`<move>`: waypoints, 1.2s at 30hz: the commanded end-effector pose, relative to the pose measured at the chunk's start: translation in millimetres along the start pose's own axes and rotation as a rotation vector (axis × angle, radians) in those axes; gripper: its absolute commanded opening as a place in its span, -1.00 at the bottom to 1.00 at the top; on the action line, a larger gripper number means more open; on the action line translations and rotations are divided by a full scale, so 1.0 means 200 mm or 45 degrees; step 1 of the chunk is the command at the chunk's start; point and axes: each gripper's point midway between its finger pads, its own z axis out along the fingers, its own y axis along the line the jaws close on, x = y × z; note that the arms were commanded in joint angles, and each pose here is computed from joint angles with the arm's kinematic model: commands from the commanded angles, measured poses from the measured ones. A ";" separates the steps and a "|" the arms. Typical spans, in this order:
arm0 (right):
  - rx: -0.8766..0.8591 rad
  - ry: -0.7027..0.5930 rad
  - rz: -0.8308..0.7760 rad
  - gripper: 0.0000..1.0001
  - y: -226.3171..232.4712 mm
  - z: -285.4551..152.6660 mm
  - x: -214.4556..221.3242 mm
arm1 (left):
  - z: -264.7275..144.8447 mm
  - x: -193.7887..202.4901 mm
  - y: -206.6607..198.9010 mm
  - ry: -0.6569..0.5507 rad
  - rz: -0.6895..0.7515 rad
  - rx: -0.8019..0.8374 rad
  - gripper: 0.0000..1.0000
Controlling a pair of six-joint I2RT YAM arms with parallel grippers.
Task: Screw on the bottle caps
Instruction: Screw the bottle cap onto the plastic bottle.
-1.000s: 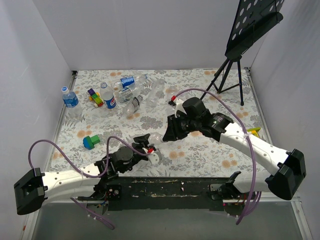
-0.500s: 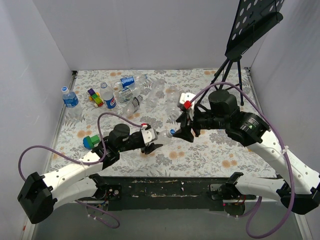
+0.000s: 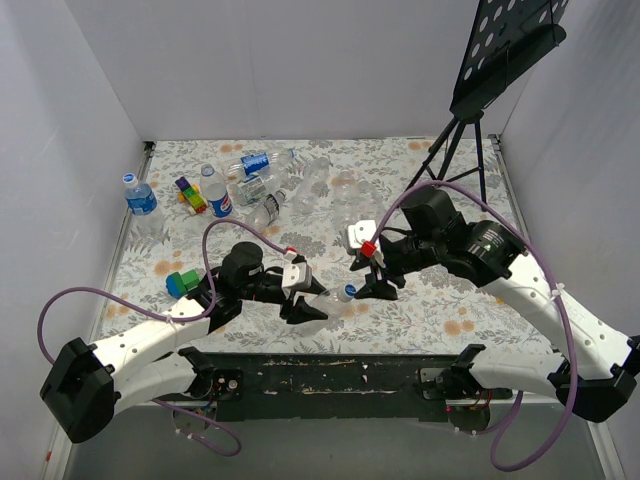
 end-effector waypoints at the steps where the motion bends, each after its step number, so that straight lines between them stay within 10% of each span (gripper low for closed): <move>1: -0.084 -0.031 -0.069 0.24 0.04 0.01 -0.05 | -0.01 -0.10 -0.02 -0.052 0.031 0.060 -0.02; 19: -0.144 0.118 -0.039 0.12 0.07 0.15 0.05 | -0.01 -0.11 -0.04 -0.063 0.031 0.082 -0.02; 31: -0.036 0.190 0.184 -0.94 0.01 0.20 0.11 | -0.02 -0.12 0.03 -0.067 0.065 -0.021 -0.02; 36: 0.252 0.228 0.554 -0.97 -0.15 0.26 0.15 | -0.06 -0.10 0.20 -0.048 0.110 -0.291 -0.01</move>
